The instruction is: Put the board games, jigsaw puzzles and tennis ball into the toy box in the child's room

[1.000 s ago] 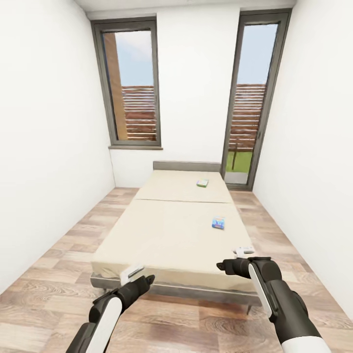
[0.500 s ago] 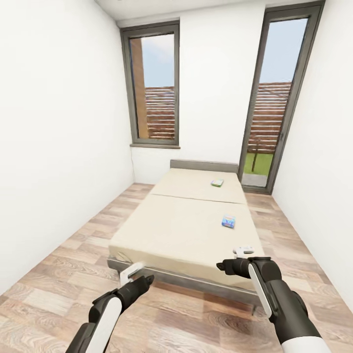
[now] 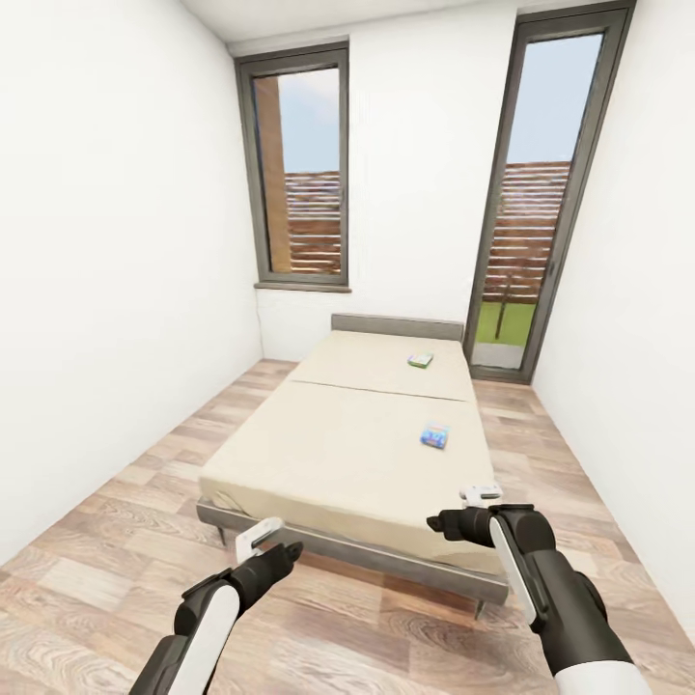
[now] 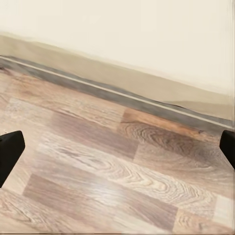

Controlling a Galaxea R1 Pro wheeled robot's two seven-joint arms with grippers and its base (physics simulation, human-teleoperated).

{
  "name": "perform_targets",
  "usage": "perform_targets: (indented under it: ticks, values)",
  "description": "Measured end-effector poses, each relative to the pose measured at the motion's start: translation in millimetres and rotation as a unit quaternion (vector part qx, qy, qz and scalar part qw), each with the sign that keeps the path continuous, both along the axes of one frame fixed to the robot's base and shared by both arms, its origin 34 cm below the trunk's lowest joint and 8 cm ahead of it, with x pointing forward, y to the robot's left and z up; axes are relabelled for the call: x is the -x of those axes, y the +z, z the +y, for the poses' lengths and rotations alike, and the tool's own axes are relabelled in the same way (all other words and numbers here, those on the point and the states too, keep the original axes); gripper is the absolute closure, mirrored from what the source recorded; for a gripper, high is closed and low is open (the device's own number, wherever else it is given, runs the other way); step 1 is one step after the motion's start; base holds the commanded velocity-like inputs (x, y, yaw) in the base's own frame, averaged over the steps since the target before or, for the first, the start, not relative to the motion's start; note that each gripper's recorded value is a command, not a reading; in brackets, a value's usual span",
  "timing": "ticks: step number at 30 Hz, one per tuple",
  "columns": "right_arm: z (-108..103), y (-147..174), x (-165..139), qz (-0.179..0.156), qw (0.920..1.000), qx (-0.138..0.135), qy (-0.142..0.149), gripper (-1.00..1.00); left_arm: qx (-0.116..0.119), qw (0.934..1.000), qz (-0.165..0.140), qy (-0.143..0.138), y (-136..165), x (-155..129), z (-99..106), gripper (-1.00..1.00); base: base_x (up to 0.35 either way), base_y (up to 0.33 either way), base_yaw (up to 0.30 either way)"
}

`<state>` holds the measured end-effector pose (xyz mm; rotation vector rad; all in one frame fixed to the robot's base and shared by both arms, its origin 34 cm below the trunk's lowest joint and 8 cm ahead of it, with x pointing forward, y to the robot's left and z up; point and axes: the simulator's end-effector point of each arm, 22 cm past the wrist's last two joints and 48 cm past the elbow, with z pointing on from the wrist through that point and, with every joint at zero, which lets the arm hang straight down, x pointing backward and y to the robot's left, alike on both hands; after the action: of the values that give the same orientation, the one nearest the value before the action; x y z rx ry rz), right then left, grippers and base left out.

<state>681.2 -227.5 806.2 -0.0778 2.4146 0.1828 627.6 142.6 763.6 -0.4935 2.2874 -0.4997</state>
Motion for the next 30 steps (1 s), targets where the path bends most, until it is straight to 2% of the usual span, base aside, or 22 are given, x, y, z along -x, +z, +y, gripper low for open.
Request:
perform_targets:
  ticks: [18, 30]
  values:
    - [2.7, 4.0, 5.1, 0.009, 0.9999, -0.005, 0.001, -1.0, -0.001, 1.0, 0.001, 0.001, -1.1, 0.3, 1.3, -1.0, -0.001, -0.271, 0.008]
    - [4.4, 2.6, 7.1, 0.014, 0.9999, -0.005, 0.003, -1.0, 0.0, 1.0, 0.001, 0.002, -1.3, 0.2, 3.4, -1.0, 0.0, -0.251, 0.193]
